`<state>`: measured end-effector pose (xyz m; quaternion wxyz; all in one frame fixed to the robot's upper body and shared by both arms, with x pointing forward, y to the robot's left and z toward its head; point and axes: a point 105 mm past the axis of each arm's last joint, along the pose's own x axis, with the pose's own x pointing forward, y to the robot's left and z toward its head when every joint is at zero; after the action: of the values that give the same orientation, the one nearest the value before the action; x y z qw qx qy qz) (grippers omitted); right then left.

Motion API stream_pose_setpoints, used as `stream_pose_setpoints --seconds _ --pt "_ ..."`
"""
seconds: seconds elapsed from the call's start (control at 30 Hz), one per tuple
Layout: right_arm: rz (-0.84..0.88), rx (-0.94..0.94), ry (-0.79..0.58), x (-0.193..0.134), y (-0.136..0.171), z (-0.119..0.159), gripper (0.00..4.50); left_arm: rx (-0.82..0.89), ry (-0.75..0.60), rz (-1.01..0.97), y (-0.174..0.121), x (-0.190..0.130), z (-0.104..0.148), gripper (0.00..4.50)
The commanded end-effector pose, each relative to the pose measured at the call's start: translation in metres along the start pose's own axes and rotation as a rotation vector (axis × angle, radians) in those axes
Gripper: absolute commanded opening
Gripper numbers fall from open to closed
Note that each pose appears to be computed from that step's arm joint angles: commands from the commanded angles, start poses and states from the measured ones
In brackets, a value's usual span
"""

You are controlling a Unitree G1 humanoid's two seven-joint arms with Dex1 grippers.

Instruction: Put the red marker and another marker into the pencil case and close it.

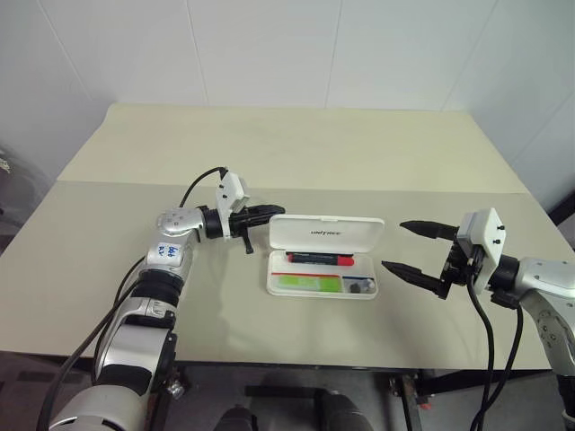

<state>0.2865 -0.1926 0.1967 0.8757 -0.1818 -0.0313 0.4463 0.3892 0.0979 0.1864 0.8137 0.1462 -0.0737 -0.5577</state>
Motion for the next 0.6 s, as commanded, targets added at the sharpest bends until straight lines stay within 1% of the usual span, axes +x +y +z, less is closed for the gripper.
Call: stream_pose_setpoints --seconds 0.03,0.13,0.27,0.43,0.6 --pt "-0.005 -0.024 -0.034 -0.002 0.001 0.011 4.5 0.129 0.02 -0.089 -0.01 -0.009 0.008 0.04" --pt "-0.009 -0.02 -0.036 -0.002 0.0 0.011 4.5 0.188 0.05 -0.198 -0.026 -0.012 0.005 0.04" --pt "-0.016 -0.017 -0.032 -0.005 0.0 0.01 4.5 0.225 0.106 -0.35 -0.051 -0.013 -0.007 0.04" --pt "-0.027 -0.008 -0.026 -0.008 0.003 0.009 4.5 0.221 0.126 -0.417 -0.068 -0.004 -0.014 0.04" --pt "-0.045 0.0 -0.021 -0.011 0.006 0.009 4.5 0.216 0.18 -0.432 -0.073 0.003 -0.021 0.04"
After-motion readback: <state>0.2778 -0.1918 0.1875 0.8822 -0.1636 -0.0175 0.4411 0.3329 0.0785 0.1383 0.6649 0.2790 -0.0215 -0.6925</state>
